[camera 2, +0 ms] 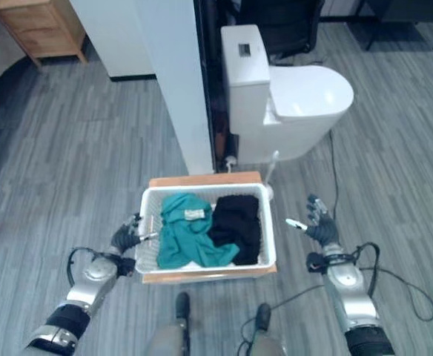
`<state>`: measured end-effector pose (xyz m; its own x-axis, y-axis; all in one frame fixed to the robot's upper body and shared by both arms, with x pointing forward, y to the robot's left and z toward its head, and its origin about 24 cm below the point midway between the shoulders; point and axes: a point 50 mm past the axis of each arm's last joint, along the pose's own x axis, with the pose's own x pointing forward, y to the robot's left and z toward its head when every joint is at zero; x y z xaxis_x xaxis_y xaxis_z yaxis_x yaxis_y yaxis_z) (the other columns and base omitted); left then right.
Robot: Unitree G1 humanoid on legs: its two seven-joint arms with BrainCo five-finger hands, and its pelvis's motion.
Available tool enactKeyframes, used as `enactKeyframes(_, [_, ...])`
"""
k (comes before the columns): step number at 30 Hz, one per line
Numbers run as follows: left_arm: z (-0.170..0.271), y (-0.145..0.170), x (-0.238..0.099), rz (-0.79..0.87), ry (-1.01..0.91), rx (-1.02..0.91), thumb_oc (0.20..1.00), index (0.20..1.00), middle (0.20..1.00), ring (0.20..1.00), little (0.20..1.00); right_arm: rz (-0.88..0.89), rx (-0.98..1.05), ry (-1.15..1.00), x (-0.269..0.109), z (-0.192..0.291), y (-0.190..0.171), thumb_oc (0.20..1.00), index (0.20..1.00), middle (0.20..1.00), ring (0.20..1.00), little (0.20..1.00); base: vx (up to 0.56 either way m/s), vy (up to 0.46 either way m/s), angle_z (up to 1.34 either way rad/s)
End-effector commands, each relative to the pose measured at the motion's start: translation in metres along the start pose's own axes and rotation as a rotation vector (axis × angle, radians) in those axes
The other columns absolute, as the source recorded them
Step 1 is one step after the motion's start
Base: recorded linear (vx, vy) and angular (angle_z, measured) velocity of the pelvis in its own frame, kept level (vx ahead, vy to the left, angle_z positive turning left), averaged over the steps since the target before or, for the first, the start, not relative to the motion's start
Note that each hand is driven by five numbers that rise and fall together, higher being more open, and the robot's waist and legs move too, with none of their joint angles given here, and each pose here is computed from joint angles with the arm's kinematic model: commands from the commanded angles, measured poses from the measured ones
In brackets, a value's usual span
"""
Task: Grab the laundry basket,head to the washer,open it,put in the laundry and shut it.
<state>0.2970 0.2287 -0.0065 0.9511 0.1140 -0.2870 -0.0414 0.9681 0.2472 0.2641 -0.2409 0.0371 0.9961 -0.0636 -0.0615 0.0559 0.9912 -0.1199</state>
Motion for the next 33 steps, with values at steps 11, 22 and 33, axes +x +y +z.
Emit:
enactKeyframes(11, [0.030, -0.008, 0.020, 0.057, -0.059, -0.050, 1.000, 1.000, 1.000, 1.000, 1.000, 0.081, 0.125, -0.216, 0.010, 0.042, 0.023, 1.000, 1.000, 1.000, 1.000, 1.000, -0.03, -0.006, 0.00])
enactKeyframes(22, [0.054, 0.010, 0.024, 0.116, -0.138, 0.079, 1.000, 1.000, 1.000, 1.000, 1.000, 0.086, 0.126, -0.236, 0.010, 0.047, 0.022, 1.000, 1.000, 1.000, 1.000, 1.000, 0.00, 0.000, 0.00])
enactKeyframes(33, [0.057, 0.000, 0.028, 0.058, -0.121, 0.031, 1.000, 1.000, 1.000, 1.000, 1.000, 0.080, 0.106, -0.246, 0.013, 0.052, 0.020, 1.000, 1.000, 1.000, 1.000, 1.000, -0.01, 0.009, -0.01])
